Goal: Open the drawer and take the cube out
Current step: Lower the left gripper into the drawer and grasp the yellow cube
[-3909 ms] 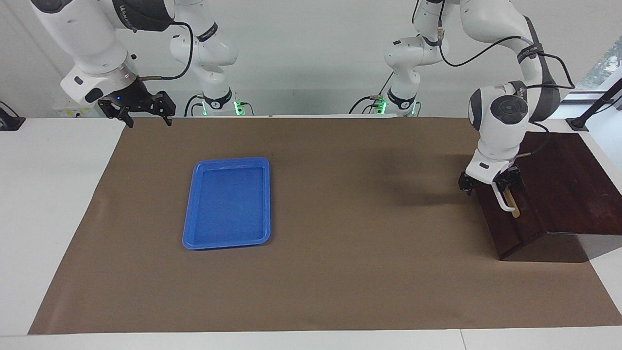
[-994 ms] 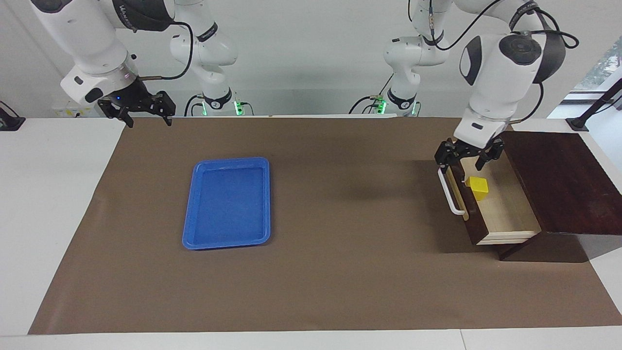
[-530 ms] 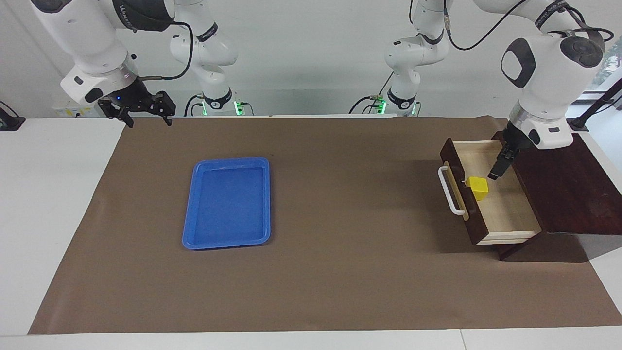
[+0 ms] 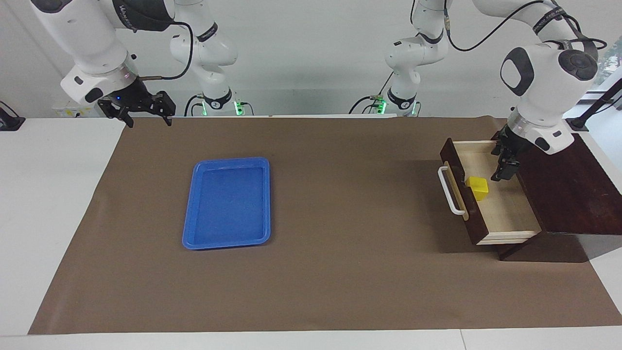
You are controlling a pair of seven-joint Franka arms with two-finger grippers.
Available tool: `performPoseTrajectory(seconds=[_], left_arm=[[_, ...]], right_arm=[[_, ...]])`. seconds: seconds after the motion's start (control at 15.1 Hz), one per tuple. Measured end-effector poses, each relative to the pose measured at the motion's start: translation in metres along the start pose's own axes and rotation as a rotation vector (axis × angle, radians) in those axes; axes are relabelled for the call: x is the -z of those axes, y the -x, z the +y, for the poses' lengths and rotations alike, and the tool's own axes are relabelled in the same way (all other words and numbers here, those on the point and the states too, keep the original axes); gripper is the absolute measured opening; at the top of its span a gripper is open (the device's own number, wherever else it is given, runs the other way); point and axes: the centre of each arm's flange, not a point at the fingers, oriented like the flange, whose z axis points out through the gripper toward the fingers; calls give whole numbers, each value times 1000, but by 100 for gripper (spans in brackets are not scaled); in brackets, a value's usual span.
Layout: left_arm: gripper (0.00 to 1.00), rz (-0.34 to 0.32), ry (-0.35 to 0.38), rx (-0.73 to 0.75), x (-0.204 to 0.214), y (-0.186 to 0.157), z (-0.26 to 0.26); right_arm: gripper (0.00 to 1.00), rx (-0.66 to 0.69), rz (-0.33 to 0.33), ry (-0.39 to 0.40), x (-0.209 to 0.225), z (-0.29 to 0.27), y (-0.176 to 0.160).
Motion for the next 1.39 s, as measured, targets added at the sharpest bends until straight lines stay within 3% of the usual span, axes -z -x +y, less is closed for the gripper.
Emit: performPoseTrajectory(seconds=[0.33,1.39], left_arm=[[100,-18,9,99,-20,3,13],[99,-28,-8,105,-58,6,12]], right_arm=[[100,0,0,0,0,0,0],[100,0,0,0,0,0,0]])
